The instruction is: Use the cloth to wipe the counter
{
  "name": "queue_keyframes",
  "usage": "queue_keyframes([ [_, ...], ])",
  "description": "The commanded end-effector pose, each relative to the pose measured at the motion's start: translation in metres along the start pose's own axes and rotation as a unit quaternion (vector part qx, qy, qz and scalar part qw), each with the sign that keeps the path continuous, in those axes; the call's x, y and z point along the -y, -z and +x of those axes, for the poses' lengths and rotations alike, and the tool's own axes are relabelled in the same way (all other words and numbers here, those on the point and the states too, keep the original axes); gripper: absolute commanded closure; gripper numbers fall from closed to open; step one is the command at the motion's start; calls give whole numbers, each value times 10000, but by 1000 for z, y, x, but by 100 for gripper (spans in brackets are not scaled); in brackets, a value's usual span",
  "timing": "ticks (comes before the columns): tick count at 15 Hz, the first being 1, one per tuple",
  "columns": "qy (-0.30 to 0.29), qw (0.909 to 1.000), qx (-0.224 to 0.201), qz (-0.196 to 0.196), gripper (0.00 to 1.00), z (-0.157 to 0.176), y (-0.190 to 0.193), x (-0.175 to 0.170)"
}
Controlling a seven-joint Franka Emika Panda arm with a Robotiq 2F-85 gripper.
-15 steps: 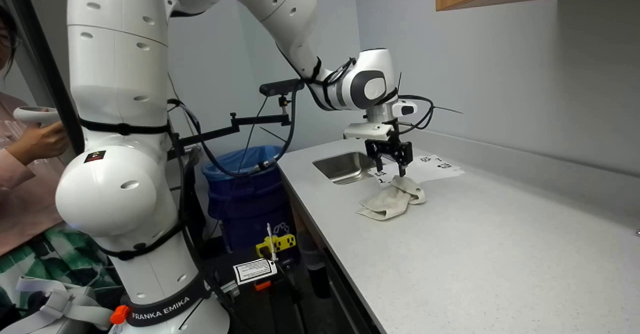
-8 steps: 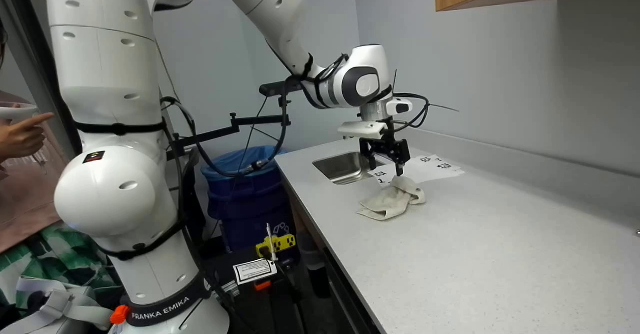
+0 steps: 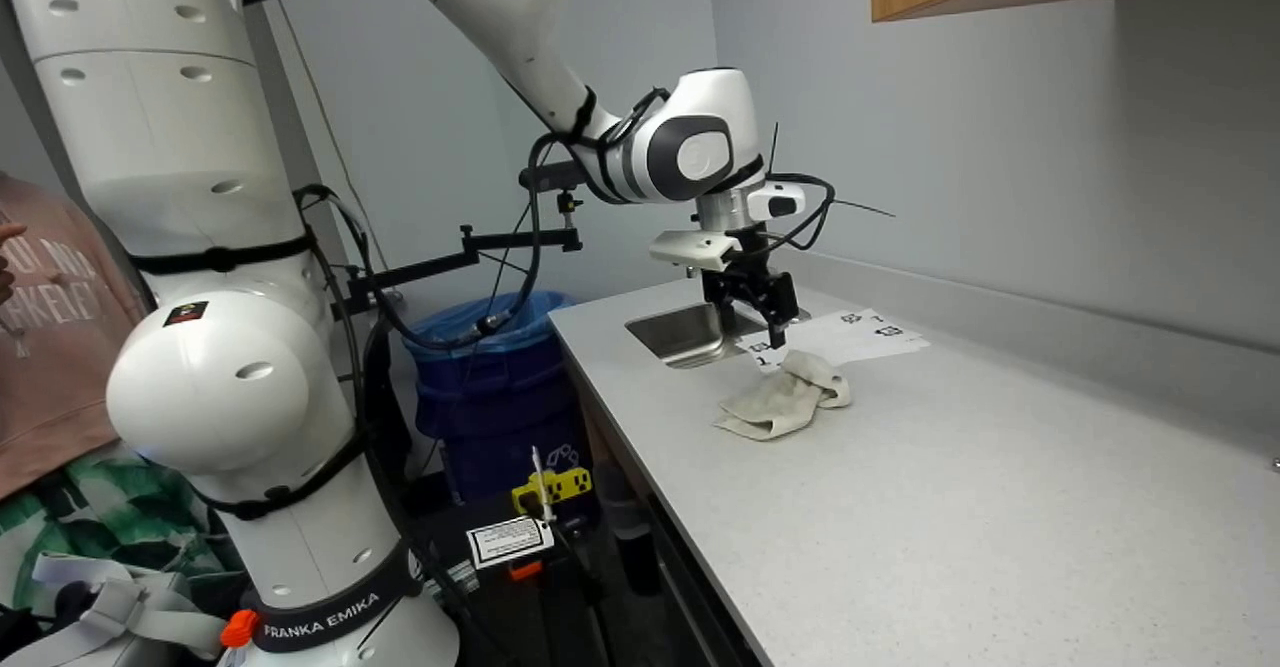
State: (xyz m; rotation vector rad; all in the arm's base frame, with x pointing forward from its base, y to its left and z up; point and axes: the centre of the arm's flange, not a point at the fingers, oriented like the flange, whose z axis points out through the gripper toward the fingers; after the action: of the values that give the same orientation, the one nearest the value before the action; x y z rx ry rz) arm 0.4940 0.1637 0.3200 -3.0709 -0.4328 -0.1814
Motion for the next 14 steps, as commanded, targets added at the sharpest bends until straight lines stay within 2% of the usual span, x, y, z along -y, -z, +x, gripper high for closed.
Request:
queue_keyframes([
  [1,-487,9987,-118,-16,0,-18,25,-5],
  [8,-987,9946,-325,-51,0,-23,37,-6],
  [13,-1019,9943,-317,-52,0,-25,40,-7],
  [14,-930,9953,-256,-47,0,-15,32,-4],
])
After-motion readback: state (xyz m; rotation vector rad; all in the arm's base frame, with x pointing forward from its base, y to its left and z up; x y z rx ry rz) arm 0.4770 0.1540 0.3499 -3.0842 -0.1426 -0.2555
